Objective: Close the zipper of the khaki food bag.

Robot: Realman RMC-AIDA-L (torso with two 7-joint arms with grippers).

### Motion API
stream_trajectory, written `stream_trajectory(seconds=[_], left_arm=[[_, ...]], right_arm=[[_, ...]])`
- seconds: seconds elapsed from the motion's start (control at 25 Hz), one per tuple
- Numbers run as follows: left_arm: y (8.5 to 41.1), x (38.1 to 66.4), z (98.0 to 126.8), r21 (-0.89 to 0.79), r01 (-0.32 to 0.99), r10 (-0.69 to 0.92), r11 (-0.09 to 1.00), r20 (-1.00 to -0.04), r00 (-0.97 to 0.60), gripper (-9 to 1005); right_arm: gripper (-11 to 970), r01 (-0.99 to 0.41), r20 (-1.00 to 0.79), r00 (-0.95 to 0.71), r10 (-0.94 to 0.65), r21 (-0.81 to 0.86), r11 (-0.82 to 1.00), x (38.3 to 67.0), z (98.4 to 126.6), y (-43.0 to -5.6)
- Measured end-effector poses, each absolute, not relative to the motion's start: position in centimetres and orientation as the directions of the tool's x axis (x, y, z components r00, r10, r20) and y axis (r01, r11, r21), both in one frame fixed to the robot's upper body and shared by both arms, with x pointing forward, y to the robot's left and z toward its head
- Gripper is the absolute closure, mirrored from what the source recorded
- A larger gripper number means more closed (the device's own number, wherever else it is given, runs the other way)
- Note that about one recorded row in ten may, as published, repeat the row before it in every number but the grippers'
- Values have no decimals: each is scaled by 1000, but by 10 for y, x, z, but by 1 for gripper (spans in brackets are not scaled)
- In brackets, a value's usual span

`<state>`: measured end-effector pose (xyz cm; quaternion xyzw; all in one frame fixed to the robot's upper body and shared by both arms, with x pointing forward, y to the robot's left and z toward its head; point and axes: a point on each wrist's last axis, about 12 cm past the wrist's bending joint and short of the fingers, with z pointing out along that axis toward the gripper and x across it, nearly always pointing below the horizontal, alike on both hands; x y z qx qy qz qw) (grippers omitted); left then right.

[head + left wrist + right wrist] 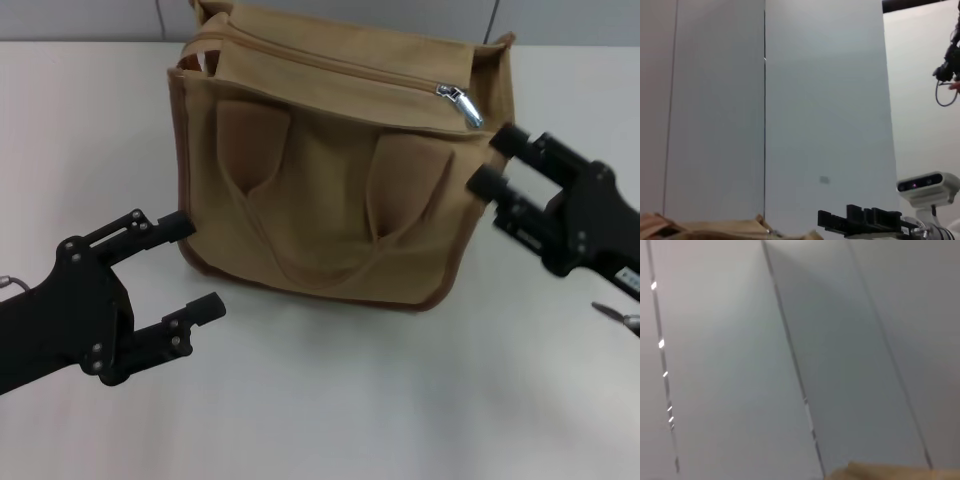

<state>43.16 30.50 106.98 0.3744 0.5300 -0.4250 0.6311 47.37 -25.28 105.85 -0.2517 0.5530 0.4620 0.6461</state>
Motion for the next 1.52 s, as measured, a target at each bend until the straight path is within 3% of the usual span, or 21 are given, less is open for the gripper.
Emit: stream_trajectory(seconds=[0.2, 0.4, 0.6, 1.0, 1.52], left_arm=[[306, 437, 1071, 19, 951, -95, 310, -994, 51, 255], [304, 445, 1072, -25, 975, -44, 222, -999, -16, 244], [292, 450, 1068, -28, 990, 32, 137, -999, -33, 243], [288, 454, 1072, -13, 995, 47, 101, -999, -18, 244], [289, 457, 1075, -42, 997, 81, 72, -996, -48, 243]], right_arm=[[451, -884, -963, -6, 271, 132, 449, 464, 1054, -255], [236, -931, -982, -45, 186, 109, 348, 457, 1049, -251], [233, -967, -994, -83, 78, 99, 234, 456, 1042, -240], [233, -994, -992, -106, -72, 103, 47, 473, 1057, -236], [233, -993, -981, -104, -166, 112, -37, 491, 1076, -230]])
